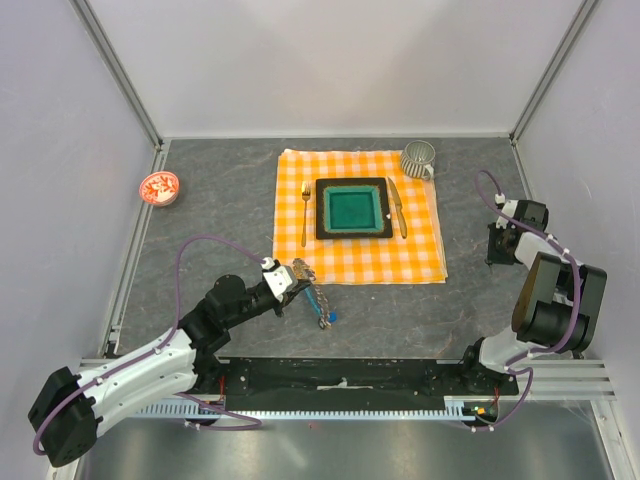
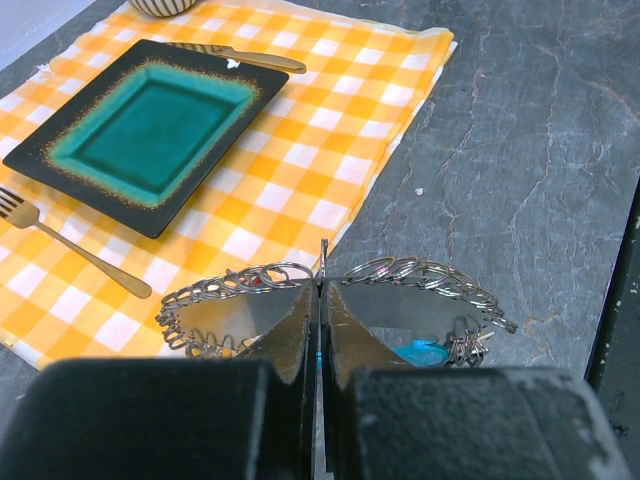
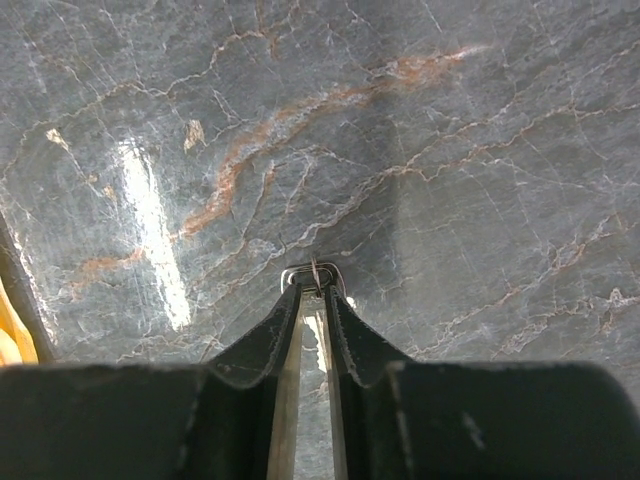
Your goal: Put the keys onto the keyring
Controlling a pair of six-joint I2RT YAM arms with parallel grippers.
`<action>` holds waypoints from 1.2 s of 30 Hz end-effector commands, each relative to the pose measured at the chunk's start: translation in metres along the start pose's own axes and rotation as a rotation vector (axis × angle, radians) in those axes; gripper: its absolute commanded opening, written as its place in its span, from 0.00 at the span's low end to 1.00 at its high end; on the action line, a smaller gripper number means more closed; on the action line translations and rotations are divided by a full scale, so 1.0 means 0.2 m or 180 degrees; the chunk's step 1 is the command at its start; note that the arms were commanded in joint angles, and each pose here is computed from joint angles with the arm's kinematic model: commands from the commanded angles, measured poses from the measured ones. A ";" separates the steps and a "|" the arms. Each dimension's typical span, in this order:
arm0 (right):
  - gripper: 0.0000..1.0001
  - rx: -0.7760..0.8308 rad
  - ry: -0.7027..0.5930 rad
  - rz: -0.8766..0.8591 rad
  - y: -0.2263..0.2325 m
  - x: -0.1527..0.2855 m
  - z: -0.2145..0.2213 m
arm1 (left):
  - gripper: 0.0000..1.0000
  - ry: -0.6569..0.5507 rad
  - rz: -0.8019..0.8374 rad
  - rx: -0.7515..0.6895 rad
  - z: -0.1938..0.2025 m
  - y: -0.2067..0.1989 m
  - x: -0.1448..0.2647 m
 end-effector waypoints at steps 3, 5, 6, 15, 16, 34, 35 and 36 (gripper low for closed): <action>0.14 0.0039 -0.0164 -0.0083 0.01 -0.01 -0.10 | 0.02 -0.0332 -0.0102 -0.0186 -0.17 0.06 -0.02; 0.11 0.0043 -0.0163 -0.0086 0.01 -0.01 -0.10 | 0.02 -0.0342 -0.0101 -0.0188 -0.17 0.06 -0.02; 0.07 0.0044 -0.0164 -0.0088 0.01 0.00 -0.10 | 0.02 -0.0344 -0.0097 -0.0189 -0.17 0.06 -0.02; 0.00 0.0092 -0.0321 -0.0146 0.04 0.06 -0.14 | 0.02 -0.0379 -0.0099 -0.0191 -0.18 0.06 -0.01; 0.00 0.0127 -0.0351 -0.0160 0.06 0.07 -0.15 | 0.02 -0.0386 -0.0092 -0.0193 -0.19 0.06 -0.01; 0.00 0.1204 -0.1290 -0.1307 0.75 0.68 -0.11 | 0.02 -0.0815 0.0241 -0.0386 -0.25 -0.03 0.02; 0.00 0.1252 -0.1313 -0.1380 0.77 0.71 -0.10 | 0.02 -0.0829 0.0265 -0.0400 -0.26 -0.03 0.02; 0.00 0.1312 -0.1374 -0.1490 0.79 0.77 -0.08 | 0.02 -0.0842 0.0269 -0.0414 -0.26 -0.03 0.03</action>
Point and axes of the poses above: each gripper's point midway between its finger pads, its own x axis back along the fingers, its own y axis along the line the jaws close on, z = x × y, the point moved 4 cm from there along x, back along the fingers, and after that the axes turned 10 degrees about -x, right-handed, at the moved point
